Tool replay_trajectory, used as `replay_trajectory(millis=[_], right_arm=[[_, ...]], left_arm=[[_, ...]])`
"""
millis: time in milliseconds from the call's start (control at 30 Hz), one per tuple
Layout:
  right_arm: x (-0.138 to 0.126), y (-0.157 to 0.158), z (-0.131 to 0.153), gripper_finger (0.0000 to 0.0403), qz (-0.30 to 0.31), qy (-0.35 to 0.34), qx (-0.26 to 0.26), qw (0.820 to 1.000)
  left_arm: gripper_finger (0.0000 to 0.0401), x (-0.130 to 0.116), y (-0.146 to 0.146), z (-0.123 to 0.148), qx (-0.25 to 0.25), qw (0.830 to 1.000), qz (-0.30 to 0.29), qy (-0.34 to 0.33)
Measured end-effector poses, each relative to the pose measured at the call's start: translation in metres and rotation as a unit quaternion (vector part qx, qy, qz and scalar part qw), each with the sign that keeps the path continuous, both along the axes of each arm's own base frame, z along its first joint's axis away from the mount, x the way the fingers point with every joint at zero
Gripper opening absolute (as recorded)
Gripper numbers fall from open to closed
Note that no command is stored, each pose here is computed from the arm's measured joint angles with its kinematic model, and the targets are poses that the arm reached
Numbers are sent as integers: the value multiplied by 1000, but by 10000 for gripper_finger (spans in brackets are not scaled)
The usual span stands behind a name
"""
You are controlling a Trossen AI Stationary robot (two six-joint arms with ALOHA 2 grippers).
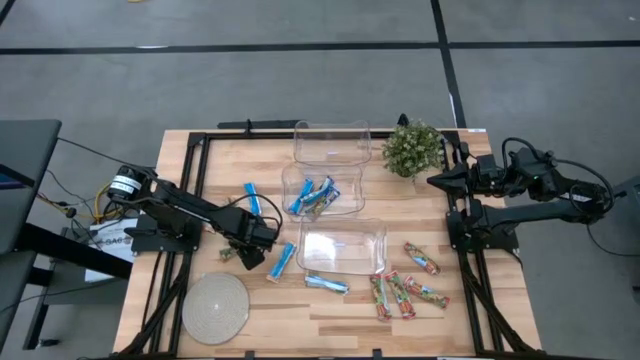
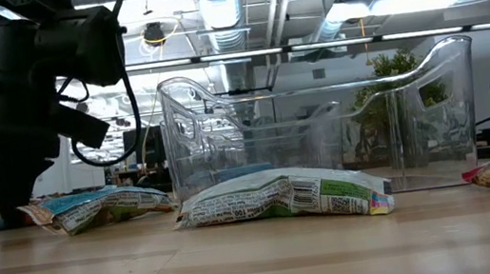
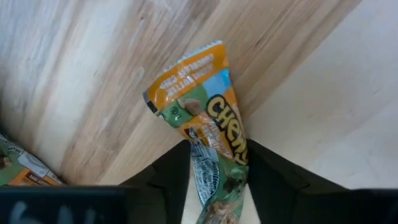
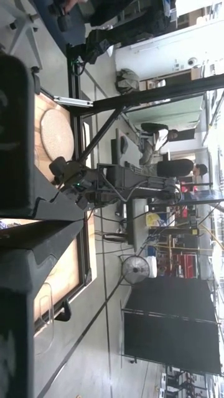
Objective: Pick and place Granola Bars by type
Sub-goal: Put the yellow granola bar into the bottom transparent bin
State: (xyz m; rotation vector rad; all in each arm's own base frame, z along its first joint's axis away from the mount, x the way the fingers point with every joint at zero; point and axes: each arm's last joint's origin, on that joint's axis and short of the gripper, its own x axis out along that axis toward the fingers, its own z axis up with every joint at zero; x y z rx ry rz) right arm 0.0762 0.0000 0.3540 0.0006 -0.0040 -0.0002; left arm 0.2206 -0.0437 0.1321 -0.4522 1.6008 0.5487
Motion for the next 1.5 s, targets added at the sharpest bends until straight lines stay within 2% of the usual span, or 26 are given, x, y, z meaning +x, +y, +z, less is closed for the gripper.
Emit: replay_trajectory(millis=[267,400,567,733,1067,1500], right_arm=[[0,0,0,0,0,0,0,1000],[0,0,0,0,0,0,0,1000],[0,0,0,0,0,0,0,1000],[0,0,0,0,0,0,0,1000],[0,0,0,0,0,0,0,1000],[0,0,0,0,0,0,0,1000]], left_arm=[[42,3,-1,0,-13,1000,-10,-12],[15,5,-2,1,-20,999,-18,-18],[29,7,-2,7,-21,999,-19,-38],[55,11,0,24,-31,994,-15,-103],[58,6,5,64,-42,973,6,-225],[59,3,6,70,-35,971,5,-237]])
